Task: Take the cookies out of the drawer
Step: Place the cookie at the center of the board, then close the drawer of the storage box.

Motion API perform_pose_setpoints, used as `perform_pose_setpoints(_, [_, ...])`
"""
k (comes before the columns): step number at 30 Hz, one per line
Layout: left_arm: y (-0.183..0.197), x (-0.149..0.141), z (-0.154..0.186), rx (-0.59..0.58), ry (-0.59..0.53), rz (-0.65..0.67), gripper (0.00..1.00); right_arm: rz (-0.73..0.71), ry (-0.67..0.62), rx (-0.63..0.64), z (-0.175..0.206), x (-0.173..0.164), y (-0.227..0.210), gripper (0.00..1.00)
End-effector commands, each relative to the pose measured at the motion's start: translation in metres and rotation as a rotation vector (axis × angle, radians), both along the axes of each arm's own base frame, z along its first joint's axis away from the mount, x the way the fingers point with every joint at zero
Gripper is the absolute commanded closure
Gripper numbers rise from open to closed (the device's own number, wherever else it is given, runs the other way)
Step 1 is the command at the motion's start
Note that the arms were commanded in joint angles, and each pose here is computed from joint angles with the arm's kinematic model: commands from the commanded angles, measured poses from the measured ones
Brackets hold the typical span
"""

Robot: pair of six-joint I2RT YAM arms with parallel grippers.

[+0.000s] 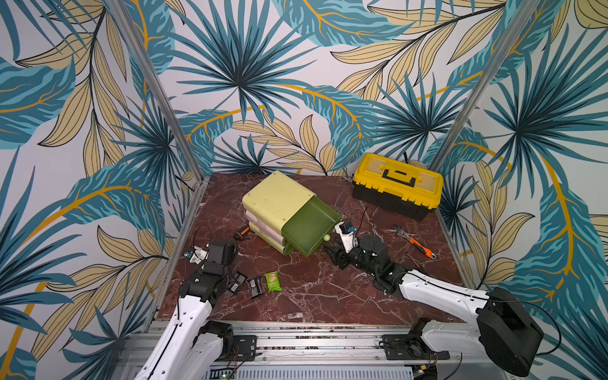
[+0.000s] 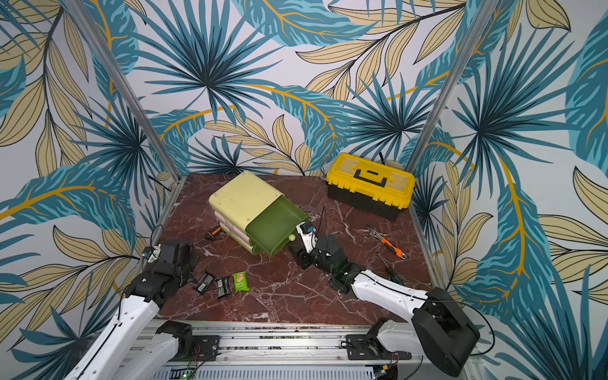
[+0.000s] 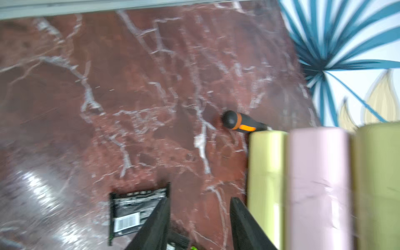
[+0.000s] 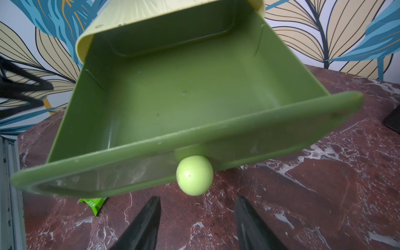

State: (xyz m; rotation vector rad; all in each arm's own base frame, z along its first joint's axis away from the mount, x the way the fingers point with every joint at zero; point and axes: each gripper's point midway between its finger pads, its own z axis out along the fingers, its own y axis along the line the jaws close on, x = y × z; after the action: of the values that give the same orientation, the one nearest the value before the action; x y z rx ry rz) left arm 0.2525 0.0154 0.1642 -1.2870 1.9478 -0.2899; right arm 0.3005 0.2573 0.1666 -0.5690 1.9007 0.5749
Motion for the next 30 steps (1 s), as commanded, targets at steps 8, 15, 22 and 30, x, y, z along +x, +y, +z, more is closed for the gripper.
perform_pose_setpoints(8, [-0.082, 0.093, 0.161, 0.062, -0.319, -0.537, 0.50, 0.005, -0.031, 0.046, 0.014, 0.012, 0.013, 0.45])
perform_pose_setpoints(15, [-0.138, 0.132, 0.185, 0.107, -0.310, -0.764, 0.48, 0.013, -0.053, 0.033, 0.018, 0.017, 0.018, 0.50])
perform_pose_setpoints(22, [-0.152, 0.164, 0.133, 0.075, -0.172, -0.780, 0.47, 0.010, -0.066, 0.039, 0.023, 0.020, 0.019, 0.56])
perform_pose_setpoints(30, [-0.153, 0.170, 0.090, 0.044, -0.072, -0.759, 0.47, 0.035, -0.083, 0.043, 0.034, 0.017, 0.021, 0.62])
